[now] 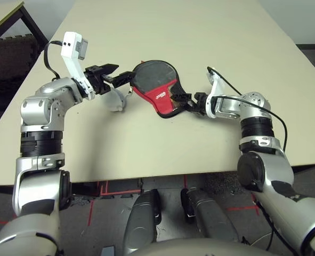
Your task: Store the ping-pong paddle in its case and zip it.
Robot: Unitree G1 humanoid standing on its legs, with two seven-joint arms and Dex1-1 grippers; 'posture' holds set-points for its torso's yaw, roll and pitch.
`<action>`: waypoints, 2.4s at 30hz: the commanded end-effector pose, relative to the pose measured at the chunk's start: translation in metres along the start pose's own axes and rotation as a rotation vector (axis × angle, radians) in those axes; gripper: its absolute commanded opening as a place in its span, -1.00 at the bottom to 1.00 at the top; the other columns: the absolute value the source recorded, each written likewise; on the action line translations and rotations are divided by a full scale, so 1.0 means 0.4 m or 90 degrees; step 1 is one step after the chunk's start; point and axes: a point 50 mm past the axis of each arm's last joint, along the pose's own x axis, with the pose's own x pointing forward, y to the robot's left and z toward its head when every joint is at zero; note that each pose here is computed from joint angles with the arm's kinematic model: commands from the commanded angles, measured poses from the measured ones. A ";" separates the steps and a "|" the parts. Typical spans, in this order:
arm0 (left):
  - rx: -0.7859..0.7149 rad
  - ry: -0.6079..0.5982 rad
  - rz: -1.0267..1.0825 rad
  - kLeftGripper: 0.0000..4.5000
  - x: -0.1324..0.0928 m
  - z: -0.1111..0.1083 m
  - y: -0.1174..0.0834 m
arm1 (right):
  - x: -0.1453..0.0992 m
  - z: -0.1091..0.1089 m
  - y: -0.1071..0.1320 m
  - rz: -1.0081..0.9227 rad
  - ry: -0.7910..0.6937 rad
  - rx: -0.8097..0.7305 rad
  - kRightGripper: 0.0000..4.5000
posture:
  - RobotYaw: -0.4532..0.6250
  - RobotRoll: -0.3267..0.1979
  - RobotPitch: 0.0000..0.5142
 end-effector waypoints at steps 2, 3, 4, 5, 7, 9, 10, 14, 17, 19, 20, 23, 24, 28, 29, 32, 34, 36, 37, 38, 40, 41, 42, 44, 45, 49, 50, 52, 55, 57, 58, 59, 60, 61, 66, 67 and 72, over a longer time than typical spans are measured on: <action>0.006 0.004 -0.003 1.00 0.008 -0.004 -0.003 | 0.010 -0.018 -0.008 -0.019 0.016 -0.004 -0.23 | -0.22 0.25 -0.32; 0.006 0.004 -0.004 1.00 0.009 -0.004 -0.003 | 0.009 -0.018 -0.008 -0.020 0.015 -0.005 -0.36 | -0.22 0.25 -0.32; 0.006 0.004 -0.004 1.00 0.010 -0.004 -0.003 | 0.008 -0.017 -0.008 -0.020 0.015 -0.006 -0.47 | -0.22 0.25 -0.32; 0.007 0.004 -0.005 1.00 0.010 -0.005 -0.003 | 0.007 -0.017 -0.008 -0.020 0.015 -0.006 -0.60 | -0.22 0.25 -0.32; 0.007 0.005 -0.005 1.00 0.011 -0.006 -0.003 | 0.003 -0.019 -0.007 -0.021 0.019 -0.008 -0.89 | -0.22 0.25 -0.33; 0.009 0.006 -0.006 1.00 0.013 -0.008 -0.004 | -0.013 -0.027 -0.006 -0.016 0.041 -0.006 -1.00 | -0.22 0.25 -0.33; 0.009 0.007 -0.007 1.00 0.013 -0.008 -0.005 | -0.020 -0.031 -0.006 -0.015 0.050 -0.004 -1.00 | -0.22 0.25 -0.33; 0.013 0.010 -0.009 1.00 0.014 -0.010 -0.006 | -0.081 -0.075 -0.008 -0.004 0.122 -0.017 -1.00 | -0.23 0.25 -0.33; 0.014 0.013 -0.011 1.00 0.015 -0.012 -0.006 | -0.113 -0.111 -0.019 0.019 0.136 -0.041 -1.00 | -0.24 0.25 -0.32; 0.014 0.016 -0.013 1.00 0.017 -0.014 -0.007 | -0.140 -0.137 -0.024 0.037 0.146 -0.060 -1.00 | -0.26 0.25 -0.30; 0.015 0.018 -0.015 1.00 0.019 -0.016 -0.008 | -0.153 -0.147 -0.025 0.044 0.151 -0.067 -1.00 | -0.26 0.25 -0.30; 0.015 0.022 -0.020 1.00 0.024 -0.019 -0.009 | -0.193 -0.169 -0.026 0.054 0.153 -0.076 -1.00 | -0.30 0.25 -0.27; 0.015 0.022 -0.021 1.00 0.026 -0.019 -0.009 | -0.204 -0.175 -0.025 0.055 0.152 -0.076 -1.00 | -0.32 0.25 -0.27; 0.014 0.025 -0.028 1.00 0.034 -0.021 -0.010 | -0.241 -0.210 -0.012 0.041 0.118 -0.039 -1.00 | -0.36 0.25 -0.25; 0.014 0.025 -0.029 1.00 0.036 -0.022 -0.010 | -0.249 -0.224 -0.006 0.035 0.115 -0.023 -1.00 | -0.36 0.25 -0.25; 0.013 0.028 -0.035 1.00 0.042 -0.025 -0.012 | -0.260 -0.262 0.003 0.014 0.096 -0.003 -1.00 | -0.36 0.25 -0.25; 0.013 0.029 -0.041 1.00 0.049 -0.025 -0.014 | -0.276 -0.311 0.008 0.008 0.092 0.004 -1.00 | -0.40 0.25 -0.23; 0.013 0.029 -0.044 1.00 0.054 -0.024 -0.014 | -0.289 -0.343 0.016 0.007 0.089 0.011 -1.00 | -0.42 0.25 -0.23; 0.012 0.029 -0.044 1.00 0.055 -0.024 -0.014 | -0.294 -0.353 0.022 0.005 0.082 0.014 -1.00 | -0.42 0.25 -0.23; 0.013 0.029 -0.045 1.00 0.055 -0.025 -0.013 | -0.298 -0.360 0.028 0.004 0.075 0.016 -1.00 | -0.43 0.25 -0.23; 0.012 0.029 -0.046 1.00 0.057 -0.025 -0.013 | -0.306 -0.373 0.043 0.002 0.059 0.020 -1.00 | -0.43 0.25 -0.22; 0.012 0.030 -0.047 1.00 0.058 -0.026 -0.013 | -0.309 -0.379 0.050 0.000 0.052 0.023 -1.00 | -0.43 0.25 -0.22; 0.011 0.030 -0.048 1.00 0.059 -0.026 -0.013 | -0.311 -0.383 0.055 -0.004 0.046 0.027 -1.00 | -0.44 0.25 -0.22; 0.010 0.030 -0.049 1.00 0.060 -0.029 -0.014 | -0.314 -0.384 0.058 -0.017 0.036 0.032 -1.00 | -0.44 0.25 -0.22; 0.009 0.031 -0.050 1.00 0.061 -0.030 -0.015 | -0.316 -0.381 0.056 -0.027 0.031 0.031 -1.00 | -0.44 0.25 -0.22; 0.011 0.033 -0.052 1.00 0.062 -0.033 -0.016 | -0.315 -0.351 0.049 -0.046 0.015 0.013 -0.58 | -0.43 0.25 -0.22; 0.013 0.034 -0.052 1.00 0.061 -0.033 -0.017 | -0.315 -0.335 0.047 -0.046 0.008 0.001 -0.46 | -0.43 0.25 -0.22; 0.016 0.035 -0.052 1.00 0.059 -0.031 -0.016 | -0.324 -0.298 0.030 -0.063 0.009 -0.034 -0.16 | -0.42 0.25 -0.23; 0.029 0.041 -0.046 1.00 0.048 -0.022 -0.008 | -0.353 -0.268 -0.005 -0.085 0.046 -0.074 0.25 | -0.41 0.25 -0.24; 0.036 0.043 -0.040 1.00 0.039 -0.015 -0.001 | -0.376 -0.261 -0.017 -0.080 0.078 -0.095 0.55 | -0.39 0.25 -0.25; 0.040 0.045 -0.039 1.00 0.035 -0.012 0.002 | -0.386 -0.255 -0.020 -0.077 0.089 -0.103 0.65 | -0.39 0.25 -0.26; 0.044 0.047 -0.038 1.00 0.031 -0.008 0.005 | -0.395 -0.240 -0.020 -0.081 0.098 -0.119 0.81 | -0.39 0.25 -0.26; 0.047 0.049 -0.037 1.00 0.027 -0.006 0.007 | -0.401 -0.230 -0.020 -0.084 0.103 -0.130 0.97 | -0.40 0.25 -0.26; 0.050 0.052 -0.038 1.00 0.025 -0.004 0.010 | -0.405 -0.218 -0.016 -0.087 0.113 -0.148 0.99 | -0.40 0.25 -0.27; 0.090 0.119 -0.051 1.00 0.002 -0.001 0.030 | -0.371 -0.110 0.059 -0.123 0.141 -0.389 0.99 | -0.41 0.25 -0.28; 0.101 0.146 -0.060 1.00 -0.007 0.000 0.035 | -0.350 -0.096 0.077 -0.119 0.154 -0.447 0.99 | -0.41 0.25 -0.29; 0.139 0.225 -0.079 1.00 -0.036 0.005 0.051 | -0.260 -0.077 0.120 -0.085 0.210 -0.562 0.99 | -0.40 0.25 -0.30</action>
